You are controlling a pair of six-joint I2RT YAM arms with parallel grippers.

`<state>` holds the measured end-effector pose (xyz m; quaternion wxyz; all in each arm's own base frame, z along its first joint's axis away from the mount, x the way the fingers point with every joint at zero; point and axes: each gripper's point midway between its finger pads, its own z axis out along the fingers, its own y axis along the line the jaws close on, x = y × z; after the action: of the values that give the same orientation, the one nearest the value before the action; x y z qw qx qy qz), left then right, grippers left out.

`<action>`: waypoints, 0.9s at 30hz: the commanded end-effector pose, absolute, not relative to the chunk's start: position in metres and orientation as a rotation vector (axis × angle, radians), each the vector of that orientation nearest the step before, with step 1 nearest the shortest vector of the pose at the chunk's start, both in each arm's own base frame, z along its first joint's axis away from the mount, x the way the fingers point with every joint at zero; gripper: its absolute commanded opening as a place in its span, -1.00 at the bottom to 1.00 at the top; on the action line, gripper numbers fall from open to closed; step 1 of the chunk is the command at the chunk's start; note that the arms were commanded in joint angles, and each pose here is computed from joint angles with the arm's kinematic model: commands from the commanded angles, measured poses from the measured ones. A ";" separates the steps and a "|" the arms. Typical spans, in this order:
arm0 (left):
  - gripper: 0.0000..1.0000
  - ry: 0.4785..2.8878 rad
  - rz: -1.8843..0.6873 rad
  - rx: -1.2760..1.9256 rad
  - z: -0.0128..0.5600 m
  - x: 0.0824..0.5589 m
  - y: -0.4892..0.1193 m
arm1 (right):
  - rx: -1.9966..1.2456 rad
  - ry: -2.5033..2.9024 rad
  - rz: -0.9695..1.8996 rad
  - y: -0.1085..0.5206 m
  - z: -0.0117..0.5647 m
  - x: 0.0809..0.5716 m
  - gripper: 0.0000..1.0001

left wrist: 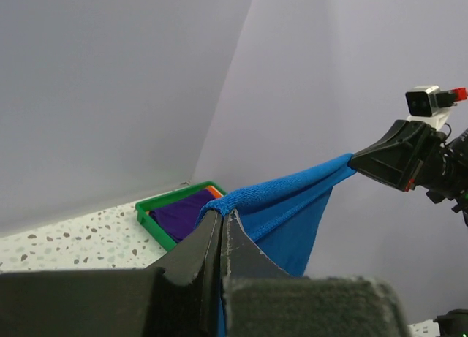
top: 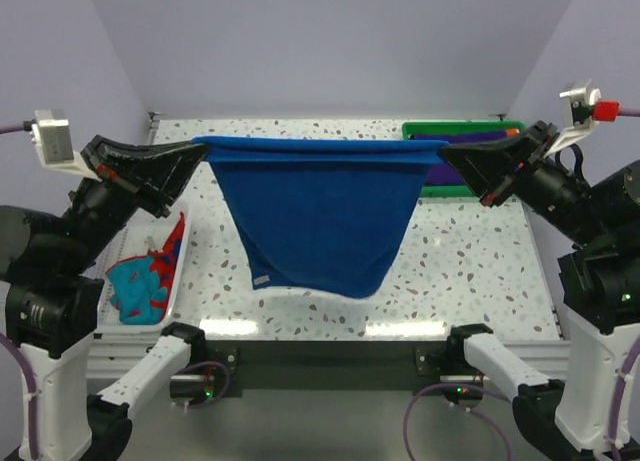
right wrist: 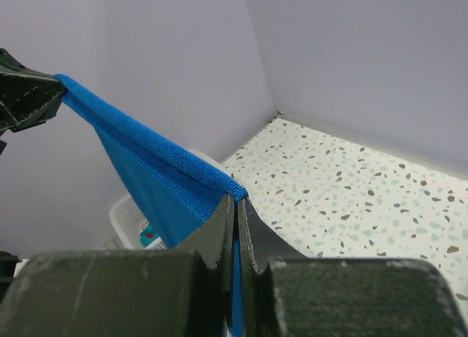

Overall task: Fold and stack the towels
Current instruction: Flatten out the crumpled towel, then fold the towel

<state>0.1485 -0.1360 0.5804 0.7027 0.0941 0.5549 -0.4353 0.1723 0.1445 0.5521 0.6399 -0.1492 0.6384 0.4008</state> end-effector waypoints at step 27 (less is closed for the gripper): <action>-1.00 2.074 -0.693 -0.277 0.195 0.612 -0.158 | -0.011 2.089 0.754 0.158 0.237 0.582 -1.00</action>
<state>0.6027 -0.1554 0.1714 0.4314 -0.1314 0.8599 -0.2391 0.5753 0.1580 0.2078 0.4117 0.0211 0.8610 0.2979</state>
